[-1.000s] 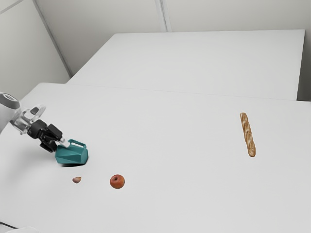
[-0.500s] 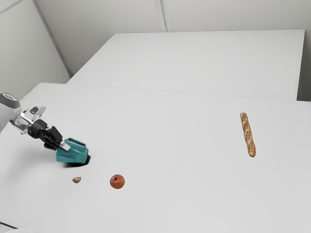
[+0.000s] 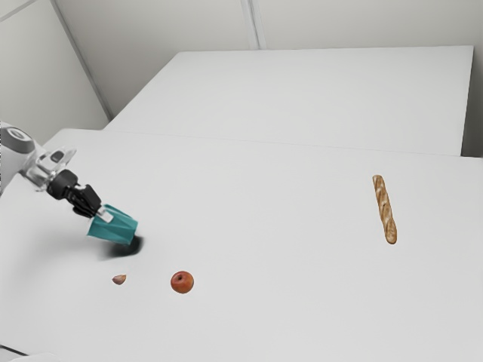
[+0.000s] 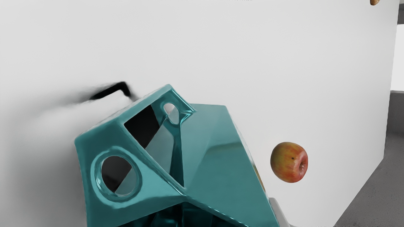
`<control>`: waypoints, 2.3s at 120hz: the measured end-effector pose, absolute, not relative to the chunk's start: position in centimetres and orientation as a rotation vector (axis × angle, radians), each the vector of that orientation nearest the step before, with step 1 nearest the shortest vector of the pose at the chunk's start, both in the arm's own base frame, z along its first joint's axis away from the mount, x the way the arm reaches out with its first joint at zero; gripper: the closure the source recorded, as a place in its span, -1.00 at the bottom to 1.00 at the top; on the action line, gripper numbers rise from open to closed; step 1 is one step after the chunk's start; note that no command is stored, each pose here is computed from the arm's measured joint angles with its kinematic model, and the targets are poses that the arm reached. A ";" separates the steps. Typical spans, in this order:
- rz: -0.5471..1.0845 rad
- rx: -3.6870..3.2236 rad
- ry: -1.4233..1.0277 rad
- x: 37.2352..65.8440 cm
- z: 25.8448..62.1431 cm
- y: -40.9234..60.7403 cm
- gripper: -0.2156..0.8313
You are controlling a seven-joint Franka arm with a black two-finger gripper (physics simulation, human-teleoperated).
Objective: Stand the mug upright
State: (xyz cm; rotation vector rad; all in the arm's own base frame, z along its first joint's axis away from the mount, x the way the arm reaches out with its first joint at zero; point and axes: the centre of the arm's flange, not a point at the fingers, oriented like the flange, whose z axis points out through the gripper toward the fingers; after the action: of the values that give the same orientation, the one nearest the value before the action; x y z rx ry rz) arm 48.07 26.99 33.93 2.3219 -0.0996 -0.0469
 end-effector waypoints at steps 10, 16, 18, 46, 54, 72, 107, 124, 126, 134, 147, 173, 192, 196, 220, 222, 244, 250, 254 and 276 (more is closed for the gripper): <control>-0.047 2.396 -0.167 48.5 35.8 25.0 0.88; -0.049 2.450 -0.214 48.8 37.0 23.8 0.88; -0.051 2.469 -0.231 48.9 37.4 23.4 0.88; -0.093 2.698 -0.466 51.5 39.6 16.7 0.89; -0.105 2.758 -0.536 51.9 39.9 14.1 0.89; -0.103 2.867 -0.627 52.4 40.4 9.2 0.89; -0.081 2.955 -0.668 52.1 39.8 0.7 0.90; -0.071 2.998 -0.655 51.9 39.1 -1.7 0.90; -0.069 3.002 -0.650 51.8 39.0 -1.8 0.90; -0.062 3.024 -0.631 51.8 38.7 -2.1 0.90; -0.055 3.056 -0.594 51.9 38.3 -2.0 0.90; -0.095 3.066 -0.531 52.9 37.4 -1.9 0.91; -0.177 3.063 -0.491 53.2 36.3 -1.9 0.91; -0.190 3.066 -0.480 53.1 36.2 -1.9 0.91; -0.229 3.081 -0.424 52.9 36.0 -2.3 0.90; -0.230 3.082 -0.420 52.9 35.9 -2.3 0.89; -0.230 3.093 -0.375 52.8 36.1 -2.4 0.74; -0.227 3.098 -0.373 52.7 36.3 -2.7 0.70; -0.221 3.104 -0.372 52.7 36.5 -2.9 0.67; -0.162 3.154 -0.367 52.3 38.9 -4.1 0.47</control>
State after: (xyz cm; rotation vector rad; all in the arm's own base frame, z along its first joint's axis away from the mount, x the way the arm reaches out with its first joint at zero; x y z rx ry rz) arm 52.27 -4.08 38.90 3.1536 -0.3667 -0.1617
